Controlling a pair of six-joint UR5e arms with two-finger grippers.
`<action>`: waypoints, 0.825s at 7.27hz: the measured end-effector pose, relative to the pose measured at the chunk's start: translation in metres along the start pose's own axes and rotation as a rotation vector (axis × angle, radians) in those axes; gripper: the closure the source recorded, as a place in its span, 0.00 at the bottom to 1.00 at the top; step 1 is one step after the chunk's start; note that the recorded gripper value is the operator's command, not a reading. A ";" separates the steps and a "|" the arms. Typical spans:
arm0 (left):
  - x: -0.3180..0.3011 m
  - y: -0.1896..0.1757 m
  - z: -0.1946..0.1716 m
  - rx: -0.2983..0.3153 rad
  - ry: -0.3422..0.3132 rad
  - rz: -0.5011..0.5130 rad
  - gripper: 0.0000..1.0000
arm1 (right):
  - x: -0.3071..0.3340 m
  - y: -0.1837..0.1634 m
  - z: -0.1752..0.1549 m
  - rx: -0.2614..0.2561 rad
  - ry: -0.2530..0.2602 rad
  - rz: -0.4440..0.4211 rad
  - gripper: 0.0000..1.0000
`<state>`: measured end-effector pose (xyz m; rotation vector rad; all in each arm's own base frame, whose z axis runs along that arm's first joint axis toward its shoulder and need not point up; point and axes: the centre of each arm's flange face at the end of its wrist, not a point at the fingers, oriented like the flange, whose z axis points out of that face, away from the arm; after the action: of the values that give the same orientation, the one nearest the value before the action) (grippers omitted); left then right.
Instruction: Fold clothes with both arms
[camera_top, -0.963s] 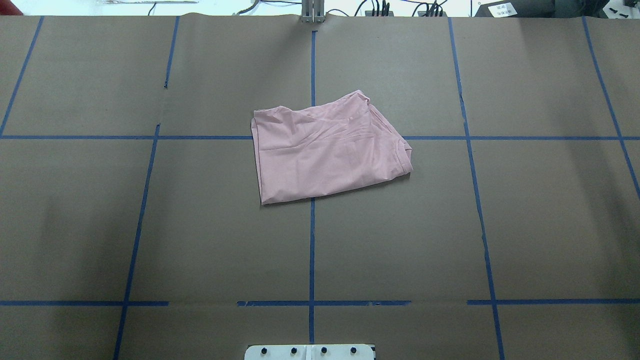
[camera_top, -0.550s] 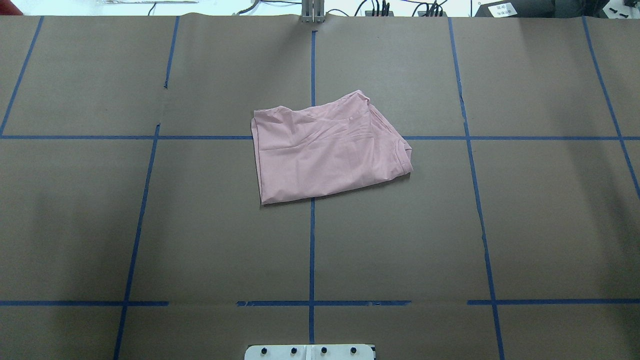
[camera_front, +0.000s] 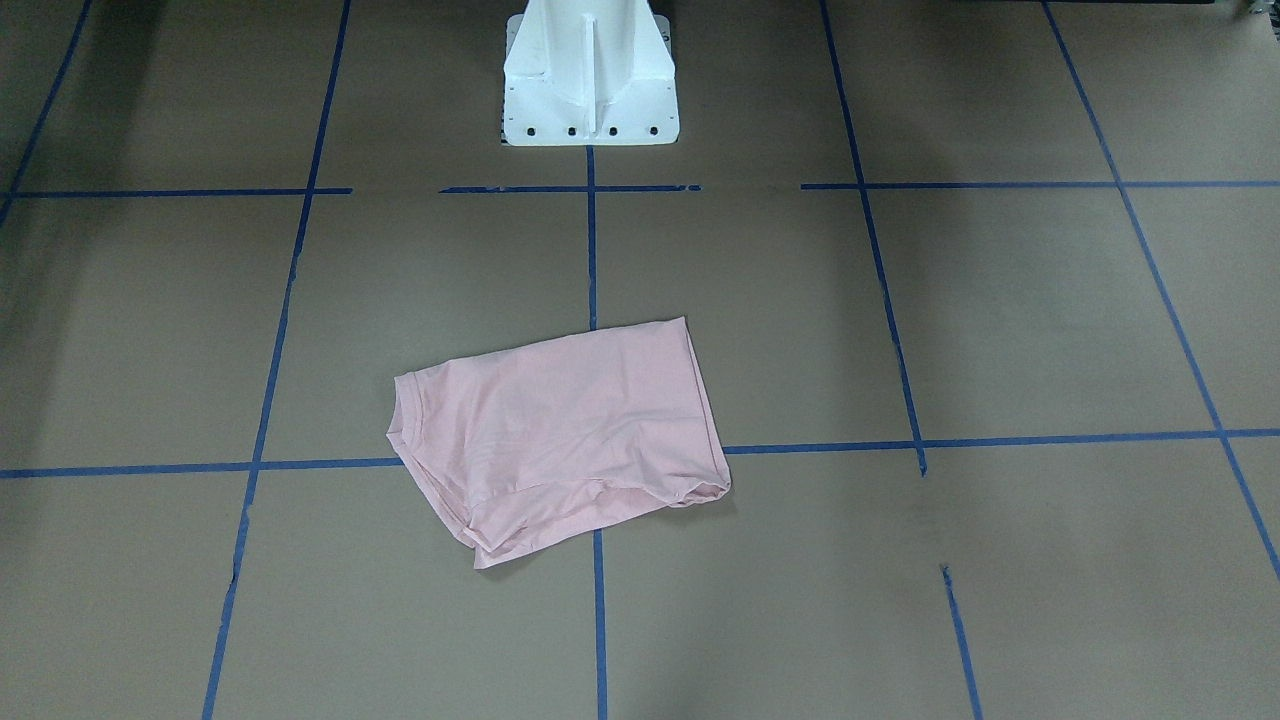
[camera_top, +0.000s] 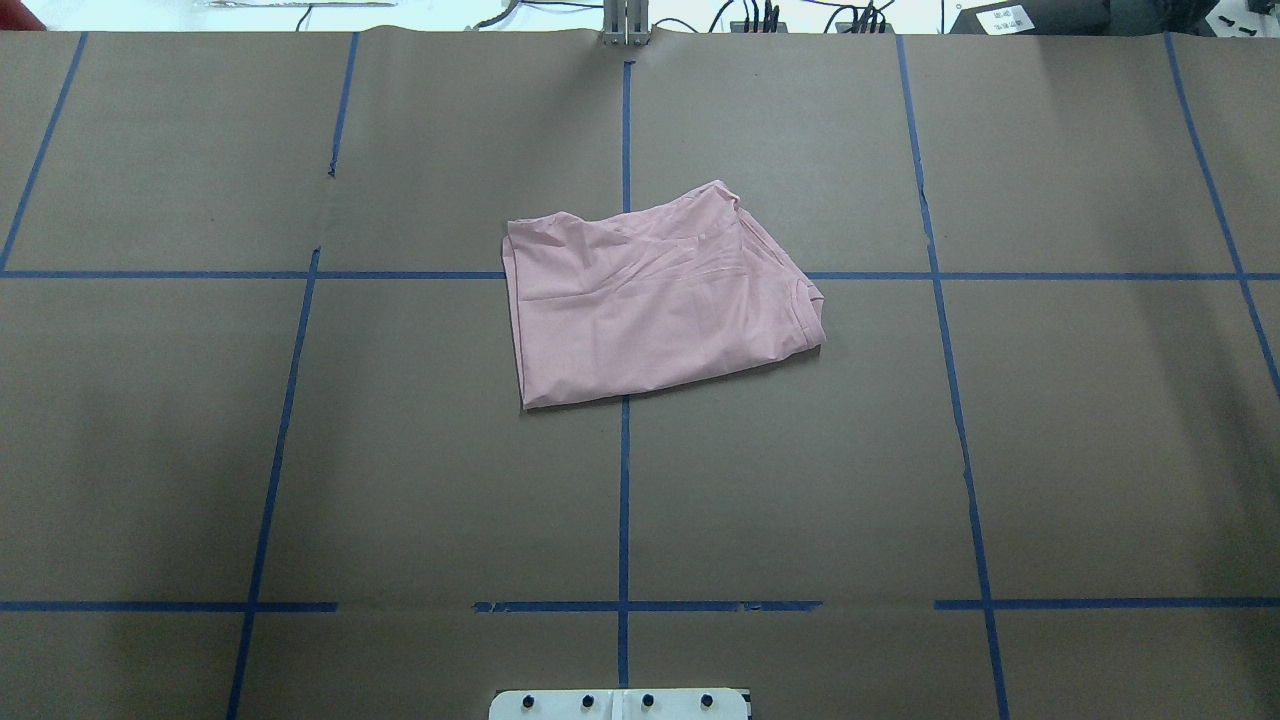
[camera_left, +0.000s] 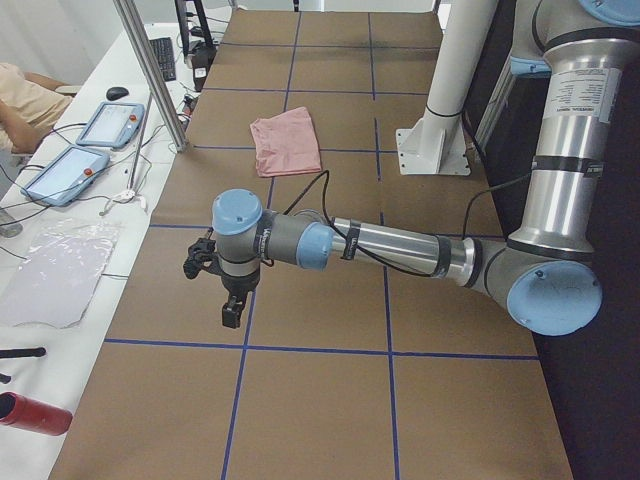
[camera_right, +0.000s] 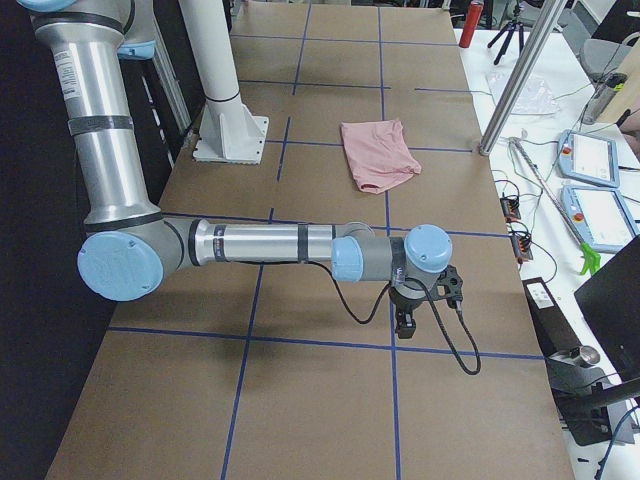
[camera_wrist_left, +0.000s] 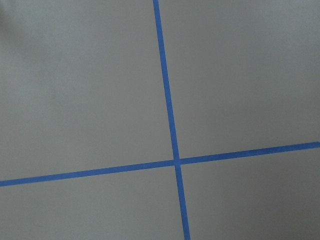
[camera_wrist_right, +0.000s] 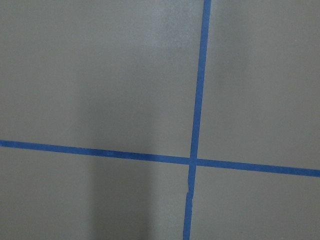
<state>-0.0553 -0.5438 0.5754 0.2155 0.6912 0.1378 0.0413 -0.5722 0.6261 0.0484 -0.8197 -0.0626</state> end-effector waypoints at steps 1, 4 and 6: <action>-0.001 0.000 0.001 -0.006 0.004 0.019 0.00 | -0.001 -0.001 -0.001 0.002 -0.002 -0.001 0.00; -0.016 0.010 0.016 -0.094 0.011 -0.048 0.00 | -0.005 -0.002 -0.003 0.005 -0.025 0.003 0.00; -0.025 0.016 0.018 -0.139 0.013 -0.098 0.00 | -0.007 -0.001 -0.002 0.003 -0.043 0.008 0.00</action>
<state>-0.0633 -0.5359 0.6082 0.0478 0.7009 0.0931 0.0384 -0.5730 0.6198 0.0467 -0.8631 -0.0550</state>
